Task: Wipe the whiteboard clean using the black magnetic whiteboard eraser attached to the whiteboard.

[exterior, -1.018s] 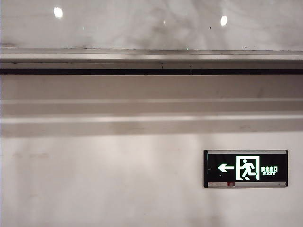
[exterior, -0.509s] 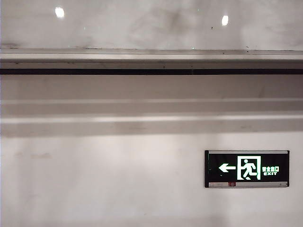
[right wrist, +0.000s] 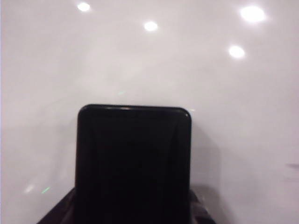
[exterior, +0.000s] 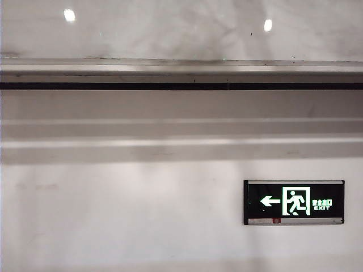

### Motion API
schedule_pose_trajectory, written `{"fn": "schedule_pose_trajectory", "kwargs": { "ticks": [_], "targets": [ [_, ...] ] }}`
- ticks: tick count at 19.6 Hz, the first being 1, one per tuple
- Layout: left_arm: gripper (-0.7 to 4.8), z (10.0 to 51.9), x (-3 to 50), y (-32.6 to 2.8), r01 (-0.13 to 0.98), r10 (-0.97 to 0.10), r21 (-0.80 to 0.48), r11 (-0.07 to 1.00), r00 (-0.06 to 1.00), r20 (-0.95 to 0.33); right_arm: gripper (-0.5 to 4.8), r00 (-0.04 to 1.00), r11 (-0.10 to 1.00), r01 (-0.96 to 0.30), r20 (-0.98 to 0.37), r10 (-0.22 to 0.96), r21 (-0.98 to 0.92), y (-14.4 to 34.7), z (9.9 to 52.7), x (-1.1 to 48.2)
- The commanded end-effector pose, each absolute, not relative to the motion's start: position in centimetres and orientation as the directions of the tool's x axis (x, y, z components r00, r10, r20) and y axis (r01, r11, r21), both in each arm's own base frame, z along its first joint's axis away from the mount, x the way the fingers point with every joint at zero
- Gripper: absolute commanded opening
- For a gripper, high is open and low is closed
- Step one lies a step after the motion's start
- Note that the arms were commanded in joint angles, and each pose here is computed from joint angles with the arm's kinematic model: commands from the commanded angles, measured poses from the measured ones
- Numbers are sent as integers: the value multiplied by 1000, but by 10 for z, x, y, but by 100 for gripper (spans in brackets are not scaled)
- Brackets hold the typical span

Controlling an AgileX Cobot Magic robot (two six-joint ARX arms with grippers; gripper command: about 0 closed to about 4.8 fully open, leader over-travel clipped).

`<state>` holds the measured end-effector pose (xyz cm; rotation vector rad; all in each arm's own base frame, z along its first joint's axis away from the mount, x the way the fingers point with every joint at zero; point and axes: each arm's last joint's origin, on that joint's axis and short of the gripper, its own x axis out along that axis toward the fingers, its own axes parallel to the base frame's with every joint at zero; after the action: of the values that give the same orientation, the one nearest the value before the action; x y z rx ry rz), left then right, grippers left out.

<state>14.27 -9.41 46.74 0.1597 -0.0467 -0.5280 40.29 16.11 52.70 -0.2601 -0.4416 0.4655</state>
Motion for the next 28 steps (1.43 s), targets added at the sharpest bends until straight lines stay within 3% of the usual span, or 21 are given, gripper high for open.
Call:
{"fn": "schedule_pose_trajectory", "kwargs": {
  "ticks": [1,4,8,14,21,24,28],
  "targets": [
    [-6,471,141,-93,496,-506,166,853,862,24,-6,821,797,-463,150,550,-389,186,486,423],
    [-6,471,141,-93,495,-506,166,853,862,25,-6,823,787,-444,152,547,-428,192,486,422],
    [-6,471,141,-93,496,-506,166,853,862,25,-6,904,897,-178,293,311,-404,177,507,418],
    [-6,471,141,-93,495,-506,166,853,862,24,-6,839,957,88,539,79,-278,125,559,399],
    [-6,471,141,-93,495,-506,166,853,862,25,-6,811,951,303,542,-221,-66,39,570,404],
    [-6,471,141,-93,495,-506,166,853,862,25,-6,852,976,202,478,-214,78,17,563,411],
    [-5,471,141,-93,495,-506,166,853,862,24,-6,888,991,-133,441,130,-25,40,555,417]
  ]
}}
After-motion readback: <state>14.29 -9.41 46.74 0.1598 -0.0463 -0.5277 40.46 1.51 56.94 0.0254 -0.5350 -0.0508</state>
